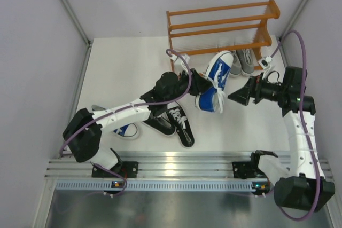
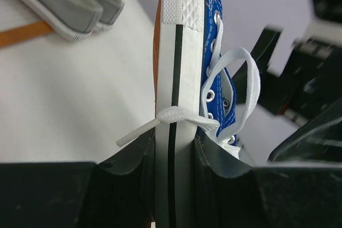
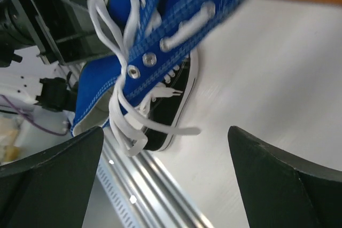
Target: Place and organize the shoes onto the shoe shelf
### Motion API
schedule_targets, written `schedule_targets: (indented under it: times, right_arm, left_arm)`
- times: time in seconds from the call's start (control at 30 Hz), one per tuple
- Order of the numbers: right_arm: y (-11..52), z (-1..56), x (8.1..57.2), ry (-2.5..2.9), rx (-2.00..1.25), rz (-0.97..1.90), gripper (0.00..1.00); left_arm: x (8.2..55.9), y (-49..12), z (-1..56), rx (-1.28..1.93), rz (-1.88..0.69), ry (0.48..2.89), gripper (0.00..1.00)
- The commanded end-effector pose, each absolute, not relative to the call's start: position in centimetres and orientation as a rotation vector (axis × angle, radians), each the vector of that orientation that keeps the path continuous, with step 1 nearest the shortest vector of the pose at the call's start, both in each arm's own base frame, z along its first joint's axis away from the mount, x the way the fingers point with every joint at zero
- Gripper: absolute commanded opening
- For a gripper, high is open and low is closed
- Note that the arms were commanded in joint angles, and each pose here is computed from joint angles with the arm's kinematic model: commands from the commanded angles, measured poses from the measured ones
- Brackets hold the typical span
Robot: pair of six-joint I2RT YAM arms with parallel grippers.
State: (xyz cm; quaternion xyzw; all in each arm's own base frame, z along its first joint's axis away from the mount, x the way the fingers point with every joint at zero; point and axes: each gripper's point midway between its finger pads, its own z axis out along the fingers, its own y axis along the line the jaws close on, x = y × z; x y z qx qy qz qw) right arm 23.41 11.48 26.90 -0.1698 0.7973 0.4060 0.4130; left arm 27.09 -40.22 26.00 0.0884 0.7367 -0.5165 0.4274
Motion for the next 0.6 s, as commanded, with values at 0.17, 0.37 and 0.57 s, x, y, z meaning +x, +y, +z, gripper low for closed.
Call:
schedule_targets:
  times: [0.17,0.37,0.57]
  right_arm:
    - [13.3,28.9,23.3,1.947,-0.199,1.204,0.97]
    - [13.9,29.5,24.2,1.95,-0.127,1.19,0.89]
    - [15.7,27.2,24.0,2.073,-0.13,1.16,0.73]
  left_arm:
    - [29.8,-42.4,38.1,-0.076,-1.525,1.395,0.0]
    - [29.7,-43.5,38.6,-0.07,-1.527,1.38,0.0]
    - [29.7,-43.6,39.3,-0.091,-1.543,1.346,0.0]
